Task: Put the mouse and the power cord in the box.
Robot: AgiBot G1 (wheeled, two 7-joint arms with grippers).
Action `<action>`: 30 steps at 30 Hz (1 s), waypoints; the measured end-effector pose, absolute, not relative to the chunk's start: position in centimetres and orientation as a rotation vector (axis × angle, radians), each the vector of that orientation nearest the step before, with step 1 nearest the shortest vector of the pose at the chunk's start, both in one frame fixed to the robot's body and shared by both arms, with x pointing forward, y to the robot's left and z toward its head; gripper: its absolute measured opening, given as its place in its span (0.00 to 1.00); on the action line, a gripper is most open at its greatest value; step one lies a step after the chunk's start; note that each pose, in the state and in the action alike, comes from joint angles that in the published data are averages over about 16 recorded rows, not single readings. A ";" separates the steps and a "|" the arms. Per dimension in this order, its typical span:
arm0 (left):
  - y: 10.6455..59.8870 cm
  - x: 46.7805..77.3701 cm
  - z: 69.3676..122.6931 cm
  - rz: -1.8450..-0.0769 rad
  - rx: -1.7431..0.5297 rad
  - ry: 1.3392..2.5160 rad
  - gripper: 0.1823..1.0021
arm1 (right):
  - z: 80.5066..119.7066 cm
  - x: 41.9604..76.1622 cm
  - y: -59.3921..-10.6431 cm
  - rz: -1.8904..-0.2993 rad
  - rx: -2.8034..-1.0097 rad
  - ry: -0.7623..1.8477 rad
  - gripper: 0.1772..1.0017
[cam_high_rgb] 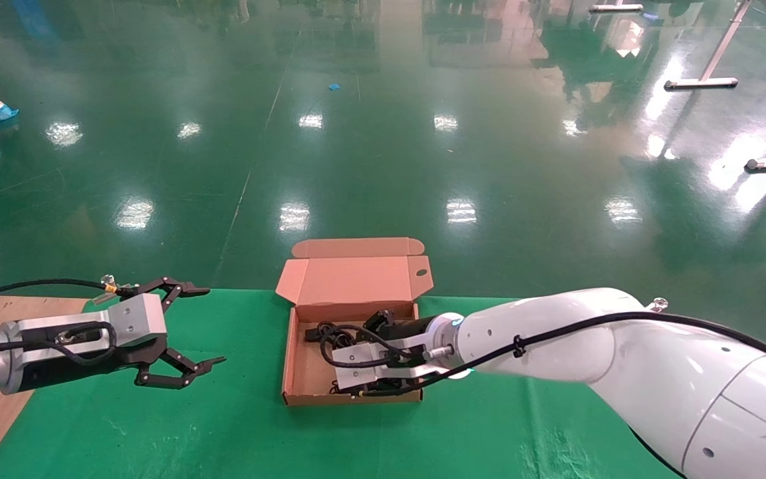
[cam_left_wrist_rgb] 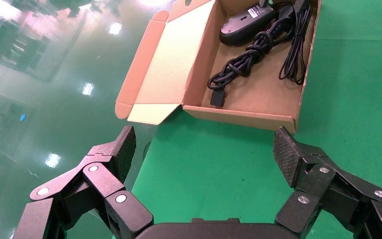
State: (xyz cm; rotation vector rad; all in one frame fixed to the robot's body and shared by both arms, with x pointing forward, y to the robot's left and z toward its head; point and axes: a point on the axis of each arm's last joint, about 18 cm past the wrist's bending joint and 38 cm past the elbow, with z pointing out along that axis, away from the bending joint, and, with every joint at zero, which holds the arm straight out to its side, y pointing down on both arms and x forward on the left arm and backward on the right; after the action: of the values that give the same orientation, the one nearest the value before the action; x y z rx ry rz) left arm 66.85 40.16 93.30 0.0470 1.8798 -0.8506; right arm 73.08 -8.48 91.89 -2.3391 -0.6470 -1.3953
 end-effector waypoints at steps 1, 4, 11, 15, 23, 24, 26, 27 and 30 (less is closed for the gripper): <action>40.2 66.8 93.3 -0.850 0.047 1.880 1.00 | 91.9 73.1 -8.5 -1.395 -2.339 -0.646 0.27; 40.1 66.8 93.3 -0.856 0.047 1.879 1.00 | 91.8 73.0 -8.6 -1.383 -2.336 -0.634 0.33; 39.4 66.3 93.6 -0.915 0.047 1.868 1.00 | 91.1 72.2 -9.4 -1.290 -2.313 -0.547 0.52; 38.7 65.7 94.0 -0.978 0.048 1.857 1.00 | 90.6 71.4 -10.3 -1.200 -2.282 -0.467 0.64; 36.9 64.0 95.0 -1.136 0.056 1.833 1.00 | 90.1 69.1 -12.5 -1.003 -2.180 -0.303 0.82; 36.7 63.7 95.1 -1.155 0.058 1.830 1.00 | 90.1 68.8 -12.8 -0.981 -2.165 -0.286 0.84; 36.3 63.2 95.4 -1.193 0.062 1.825 1.00 | 90.2 68.2 -13.4 -0.939 -2.134 -0.254 0.88; 36.1 62.9 95.5 -1.212 0.064 1.823 1.00 | 90.2 67.8 -13.7 -0.919 -2.119 -0.239 0.90; 35.5 62.1 95.9 -1.267 0.071 1.818 1.00 | 90.5 66.8 -14.8 -0.862 -2.070 -0.199 0.93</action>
State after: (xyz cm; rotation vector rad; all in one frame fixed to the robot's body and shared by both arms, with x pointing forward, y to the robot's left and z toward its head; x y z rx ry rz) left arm 62.08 35.54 95.92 0.0712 1.8177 -1.2675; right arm 66.81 -14.76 90.53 -2.0702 -0.1989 -0.8622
